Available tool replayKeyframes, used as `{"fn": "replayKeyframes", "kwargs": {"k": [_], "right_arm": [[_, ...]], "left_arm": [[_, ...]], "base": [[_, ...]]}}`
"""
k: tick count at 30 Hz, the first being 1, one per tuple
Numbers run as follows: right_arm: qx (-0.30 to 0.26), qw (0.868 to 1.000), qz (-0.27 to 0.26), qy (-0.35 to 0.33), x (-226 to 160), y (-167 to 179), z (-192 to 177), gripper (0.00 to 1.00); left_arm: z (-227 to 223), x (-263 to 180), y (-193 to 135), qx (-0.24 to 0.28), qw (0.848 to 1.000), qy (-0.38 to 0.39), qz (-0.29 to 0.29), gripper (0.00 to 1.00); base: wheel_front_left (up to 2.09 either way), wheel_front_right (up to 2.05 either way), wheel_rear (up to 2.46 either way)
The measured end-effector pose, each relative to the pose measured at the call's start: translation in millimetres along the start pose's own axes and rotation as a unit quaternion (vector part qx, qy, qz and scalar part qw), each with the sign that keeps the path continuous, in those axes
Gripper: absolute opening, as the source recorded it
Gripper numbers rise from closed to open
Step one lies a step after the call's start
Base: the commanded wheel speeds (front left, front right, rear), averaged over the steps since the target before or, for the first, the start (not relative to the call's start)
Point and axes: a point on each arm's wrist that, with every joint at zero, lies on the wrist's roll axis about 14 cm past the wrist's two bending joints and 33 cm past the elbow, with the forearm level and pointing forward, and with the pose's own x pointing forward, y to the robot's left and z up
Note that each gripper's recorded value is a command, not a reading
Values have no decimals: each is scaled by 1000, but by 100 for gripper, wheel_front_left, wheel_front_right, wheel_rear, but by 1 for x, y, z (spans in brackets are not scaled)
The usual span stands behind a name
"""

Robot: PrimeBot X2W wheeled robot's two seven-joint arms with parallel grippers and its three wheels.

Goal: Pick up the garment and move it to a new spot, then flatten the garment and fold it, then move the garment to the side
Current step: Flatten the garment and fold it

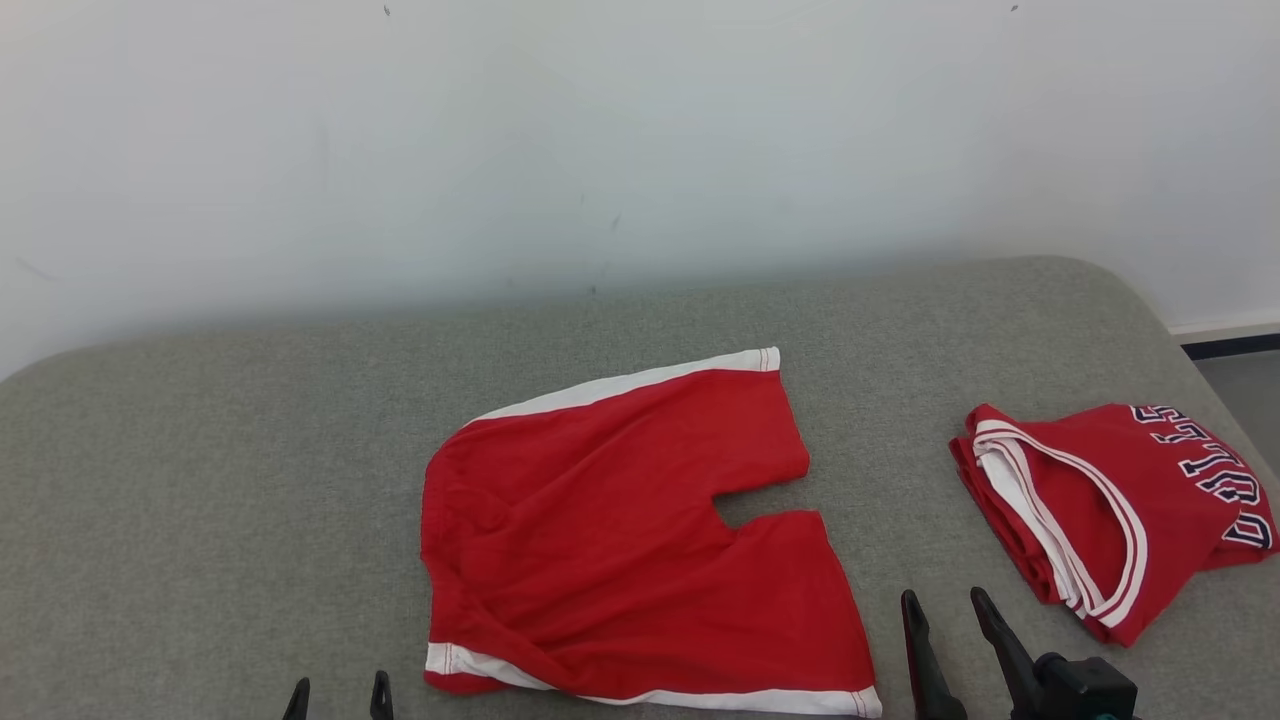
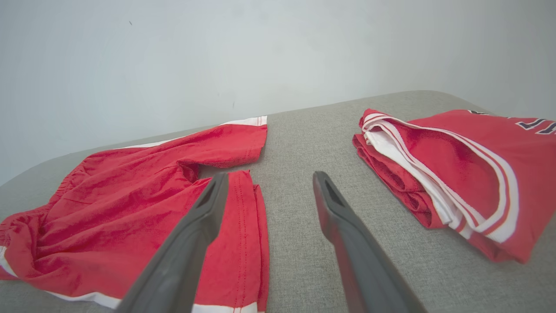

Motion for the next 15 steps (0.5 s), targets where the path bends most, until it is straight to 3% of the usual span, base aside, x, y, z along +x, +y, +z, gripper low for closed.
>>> {"fn": "replayKeyframes", "kwargs": {"k": [15], "right_arm": [[-12,999,39,-19,4,24,11,100]], "left_arm": [[5,-15,17,17,1000,-11,20,100]], "base": [[0,0,0]]}}
